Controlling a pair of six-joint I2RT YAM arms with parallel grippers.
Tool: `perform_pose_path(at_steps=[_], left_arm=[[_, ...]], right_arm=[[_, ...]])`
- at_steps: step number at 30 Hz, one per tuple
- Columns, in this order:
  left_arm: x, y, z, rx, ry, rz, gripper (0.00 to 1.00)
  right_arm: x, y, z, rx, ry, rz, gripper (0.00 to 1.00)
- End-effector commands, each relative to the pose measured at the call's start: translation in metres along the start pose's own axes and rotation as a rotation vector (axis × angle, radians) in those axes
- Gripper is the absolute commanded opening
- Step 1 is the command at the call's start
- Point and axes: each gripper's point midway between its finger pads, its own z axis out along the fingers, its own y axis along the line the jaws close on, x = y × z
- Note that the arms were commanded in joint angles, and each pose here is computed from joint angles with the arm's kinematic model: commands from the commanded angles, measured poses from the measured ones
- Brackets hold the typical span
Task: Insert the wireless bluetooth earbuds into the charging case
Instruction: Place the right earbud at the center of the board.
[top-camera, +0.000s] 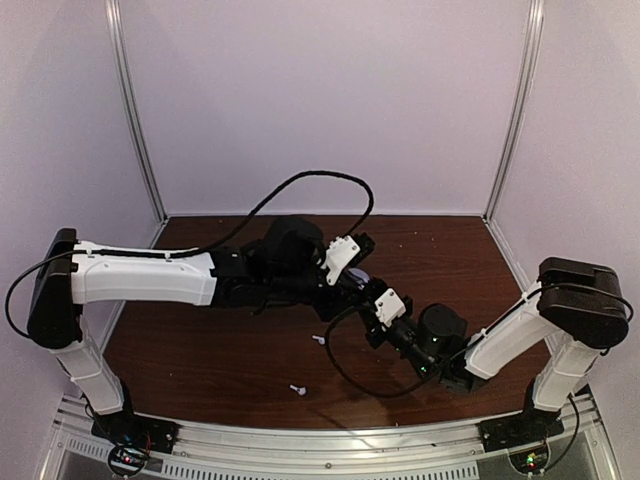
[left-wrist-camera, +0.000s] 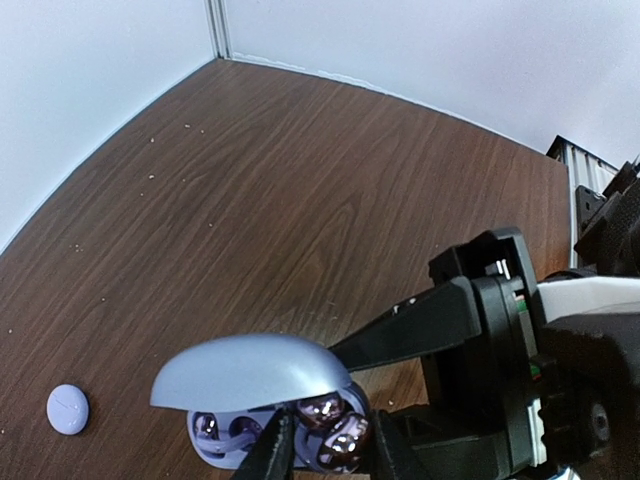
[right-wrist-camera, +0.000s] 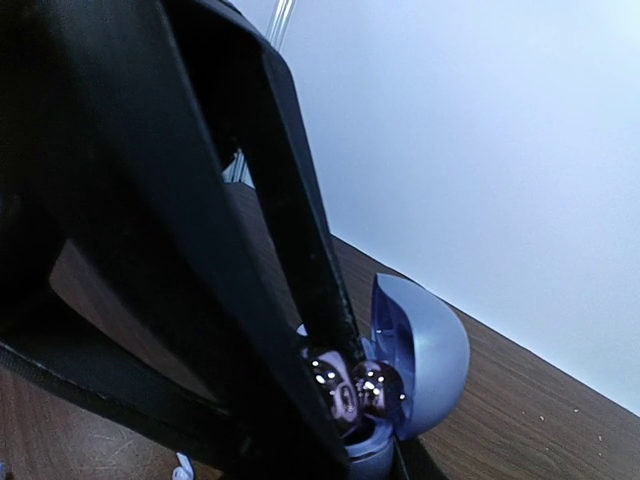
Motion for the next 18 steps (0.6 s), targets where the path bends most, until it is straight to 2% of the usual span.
perform_pose_path(at_steps=[1, 12, 18], left_arm=[[-0.003, 0.010, -0.001, -0.066, 0.017, -0.026, 0.27], [-0.001, 0.013, -0.020, -0.080, -0.020, -0.056, 0.21], [0.025, 0.036, -0.023, -0.162, 0.031, -0.133, 0.20]], right_arm=[[-0.015, -0.008, 0.004, 0.057, -0.045, 0.054, 0.00], [-0.002, -0.026, 0.006, 0.121, -0.002, 0.070, 0.00], [0.001, -0.038, 0.003, 0.150, 0.010, 0.047, 0.00]])
